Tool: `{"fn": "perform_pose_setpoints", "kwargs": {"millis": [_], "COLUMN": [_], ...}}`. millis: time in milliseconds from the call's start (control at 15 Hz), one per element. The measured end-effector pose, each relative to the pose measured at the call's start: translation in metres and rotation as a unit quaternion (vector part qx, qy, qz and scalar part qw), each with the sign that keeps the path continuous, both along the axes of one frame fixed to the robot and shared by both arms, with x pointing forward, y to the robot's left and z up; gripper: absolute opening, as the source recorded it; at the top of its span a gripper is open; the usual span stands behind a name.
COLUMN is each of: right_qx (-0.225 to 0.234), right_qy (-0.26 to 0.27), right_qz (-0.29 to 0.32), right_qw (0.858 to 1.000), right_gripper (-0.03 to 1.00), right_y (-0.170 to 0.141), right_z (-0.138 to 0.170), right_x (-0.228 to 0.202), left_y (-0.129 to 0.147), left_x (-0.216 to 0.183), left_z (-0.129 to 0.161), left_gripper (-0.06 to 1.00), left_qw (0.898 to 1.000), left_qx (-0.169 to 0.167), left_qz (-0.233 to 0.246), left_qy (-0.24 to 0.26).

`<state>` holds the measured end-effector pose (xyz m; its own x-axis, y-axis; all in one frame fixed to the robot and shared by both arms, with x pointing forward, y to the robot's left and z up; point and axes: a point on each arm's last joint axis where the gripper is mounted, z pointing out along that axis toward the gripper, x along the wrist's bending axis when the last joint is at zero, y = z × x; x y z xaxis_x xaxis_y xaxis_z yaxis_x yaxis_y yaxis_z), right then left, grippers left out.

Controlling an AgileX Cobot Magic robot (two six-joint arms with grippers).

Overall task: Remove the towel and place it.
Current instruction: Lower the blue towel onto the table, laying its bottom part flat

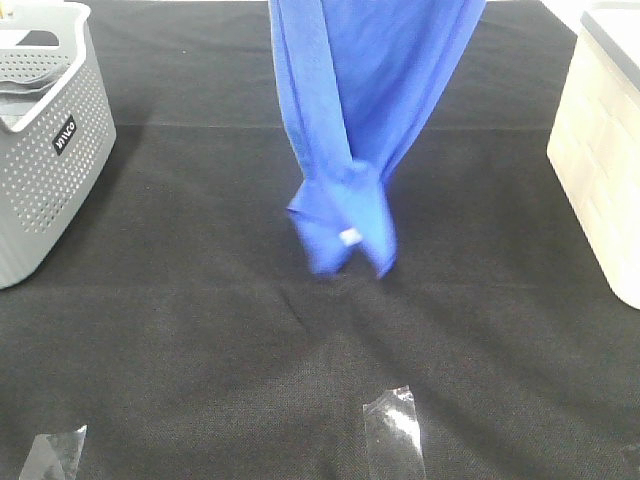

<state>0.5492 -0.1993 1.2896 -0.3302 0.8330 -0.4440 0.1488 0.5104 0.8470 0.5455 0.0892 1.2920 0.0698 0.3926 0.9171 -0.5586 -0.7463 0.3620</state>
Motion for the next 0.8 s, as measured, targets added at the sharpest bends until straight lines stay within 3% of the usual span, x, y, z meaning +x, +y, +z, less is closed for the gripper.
{"fn": "perform_pose_setpoints", "kwargs": {"millis": [400, 800], "right_qx": [0.03, 0.059], "right_qy": [-0.112, -0.158], "right_qz": [0.015, 0.028], "right_qw": [0.993, 0.985], "right_gripper": [0.0, 0.0], "right_y": [0.003, 0.007], "right_z": [0.023, 0.03], "right_x": [0.002, 0.005], "left_y": [0.006, 0.009], "left_x": [0.001, 0.011], "left_z": [0.012, 0.009], "left_gripper": [0.0, 0.0], "left_qw": [0.998, 0.996], "left_qx": [-0.037, -0.054], "left_qz": [-0.006, -0.003], "left_qy": [-0.054, -0.069]}}
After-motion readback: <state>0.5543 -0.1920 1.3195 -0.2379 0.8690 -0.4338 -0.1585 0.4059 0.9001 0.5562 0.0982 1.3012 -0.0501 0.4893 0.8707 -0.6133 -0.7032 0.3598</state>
